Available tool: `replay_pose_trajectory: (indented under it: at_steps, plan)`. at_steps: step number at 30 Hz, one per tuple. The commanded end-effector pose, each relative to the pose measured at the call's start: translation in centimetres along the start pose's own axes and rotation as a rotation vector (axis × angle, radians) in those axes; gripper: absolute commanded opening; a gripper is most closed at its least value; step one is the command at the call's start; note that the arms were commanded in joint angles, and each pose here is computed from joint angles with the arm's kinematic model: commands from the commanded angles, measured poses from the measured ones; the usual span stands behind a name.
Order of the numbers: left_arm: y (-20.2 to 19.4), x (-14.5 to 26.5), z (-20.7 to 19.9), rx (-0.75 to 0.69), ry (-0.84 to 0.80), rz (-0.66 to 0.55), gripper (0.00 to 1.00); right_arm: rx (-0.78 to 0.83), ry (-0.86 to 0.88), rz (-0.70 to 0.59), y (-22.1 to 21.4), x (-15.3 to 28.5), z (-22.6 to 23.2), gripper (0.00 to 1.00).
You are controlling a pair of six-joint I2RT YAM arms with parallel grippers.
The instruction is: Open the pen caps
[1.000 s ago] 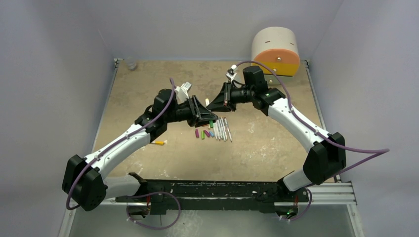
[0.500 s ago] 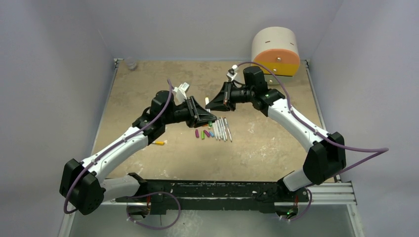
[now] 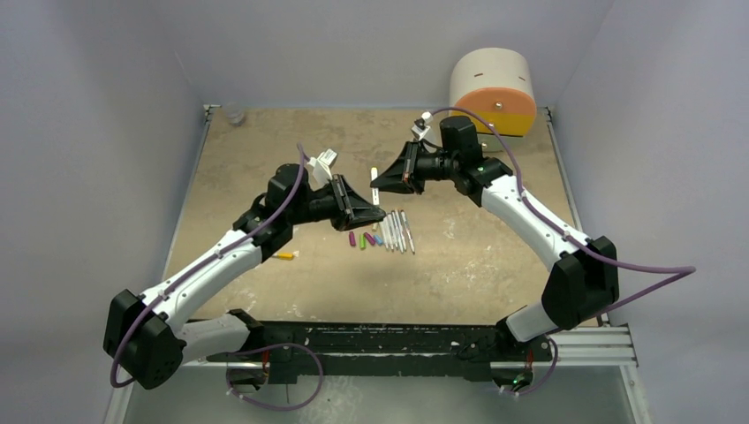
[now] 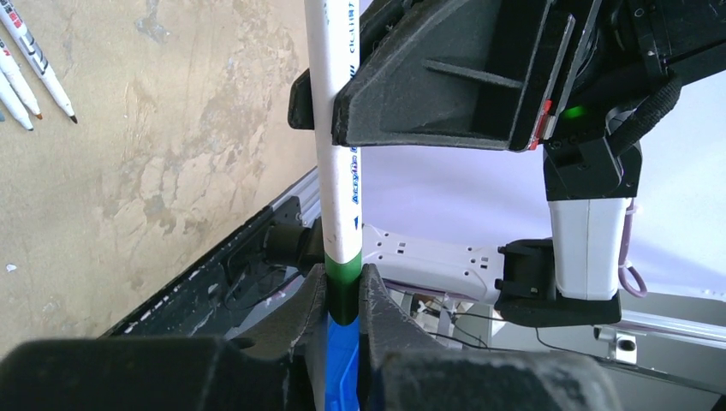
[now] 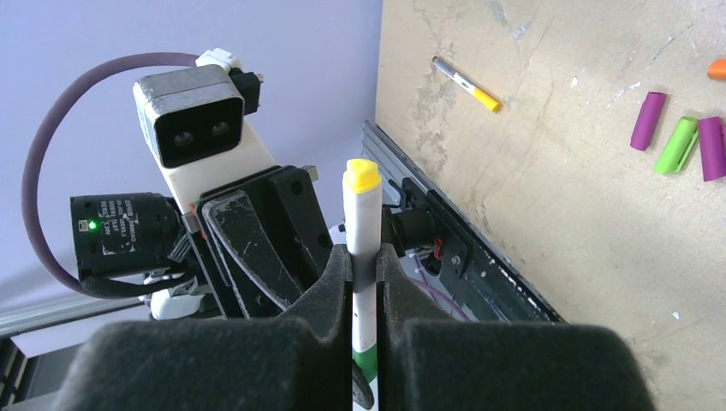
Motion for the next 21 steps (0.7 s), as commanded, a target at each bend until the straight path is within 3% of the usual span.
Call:
replay_pose_trajectory:
  at_steps: [1, 12, 21]
  plan:
    - [-0.1, 0.5, -0.9, -0.037, -0.034, -0.014, 0.01, 0.036, 0.052, -0.019, 0.3, 0.4, 1.7, 0.00]
    - [-0.9, 1.0, -0.5, -0.029, -0.014, 0.014, 0.00, 0.021, 0.049, -0.055, 1.0, 1.5, 0.6, 0.00]
    - [-1.5, 1.9, -1.0, -0.042, -0.027, 0.012, 0.00, -0.003, 0.011, -0.174, 6.9, 5.7, -1.9, 0.00]
Point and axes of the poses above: each gripper's point midway between its finger pads, its own x axis back along the fingers, its own z axis along the line the jaws close on, y = z × x, the point moved 2 cm from there along x, back along the fingers, and after that the axes turned 13 degrees about -x, right-handed, at the moved point
